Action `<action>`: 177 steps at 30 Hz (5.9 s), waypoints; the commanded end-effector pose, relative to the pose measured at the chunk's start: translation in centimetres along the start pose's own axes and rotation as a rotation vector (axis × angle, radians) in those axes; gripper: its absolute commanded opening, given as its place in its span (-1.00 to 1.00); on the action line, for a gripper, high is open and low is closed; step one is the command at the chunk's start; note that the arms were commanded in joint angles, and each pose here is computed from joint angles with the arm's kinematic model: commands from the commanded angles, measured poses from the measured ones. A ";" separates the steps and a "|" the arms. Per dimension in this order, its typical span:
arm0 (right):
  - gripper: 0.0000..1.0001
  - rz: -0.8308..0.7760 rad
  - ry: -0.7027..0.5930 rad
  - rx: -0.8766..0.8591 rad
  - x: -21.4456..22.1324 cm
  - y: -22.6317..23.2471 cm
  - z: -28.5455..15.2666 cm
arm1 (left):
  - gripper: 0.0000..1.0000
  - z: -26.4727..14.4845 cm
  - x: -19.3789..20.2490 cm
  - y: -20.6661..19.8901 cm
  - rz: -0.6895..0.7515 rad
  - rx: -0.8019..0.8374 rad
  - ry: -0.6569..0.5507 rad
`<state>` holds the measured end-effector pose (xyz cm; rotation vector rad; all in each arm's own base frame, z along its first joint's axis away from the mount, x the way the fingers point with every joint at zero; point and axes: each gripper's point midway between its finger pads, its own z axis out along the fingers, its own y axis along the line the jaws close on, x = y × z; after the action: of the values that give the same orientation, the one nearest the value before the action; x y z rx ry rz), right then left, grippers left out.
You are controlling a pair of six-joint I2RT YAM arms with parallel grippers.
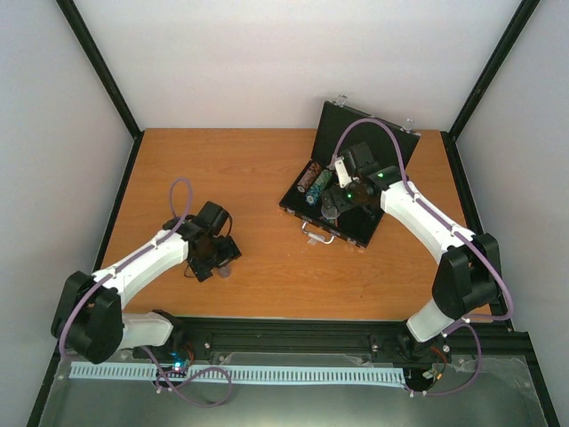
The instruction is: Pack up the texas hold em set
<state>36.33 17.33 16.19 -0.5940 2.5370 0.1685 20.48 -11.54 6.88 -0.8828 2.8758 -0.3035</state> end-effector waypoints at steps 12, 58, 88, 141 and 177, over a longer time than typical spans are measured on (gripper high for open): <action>1.00 0.008 -0.002 0.009 0.2 -0.4 0.0 | 0.10 1.6 -1.1 -2.1 0.020 0.014 0.009; 1.00 0.648 -0.228 0.367 2.6 -18.3 -7.1 | -0.98 -4.0 5.5 -44.9 0.727 0.781 -0.127; 1.00 0.663 -0.187 0.350 5.1 -18.9 -4.9 | 0.65 4.7 3.8 -43.6 0.819 0.519 -0.179; 1.00 0.563 -0.012 -0.481 6.0 1.2 1.9 | 0.99 -5.3 -6.0 -2.3 0.225 -0.112 -0.375; 1.00 0.515 0.027 -0.466 5.7 0.9 2.9 | -0.98 3.5 -7.7 -1.6 0.191 -0.173 -0.244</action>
<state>32.38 16.24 10.47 -0.0427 2.6429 0.9566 27.41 -8.25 3.39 -0.6054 2.7783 0.1446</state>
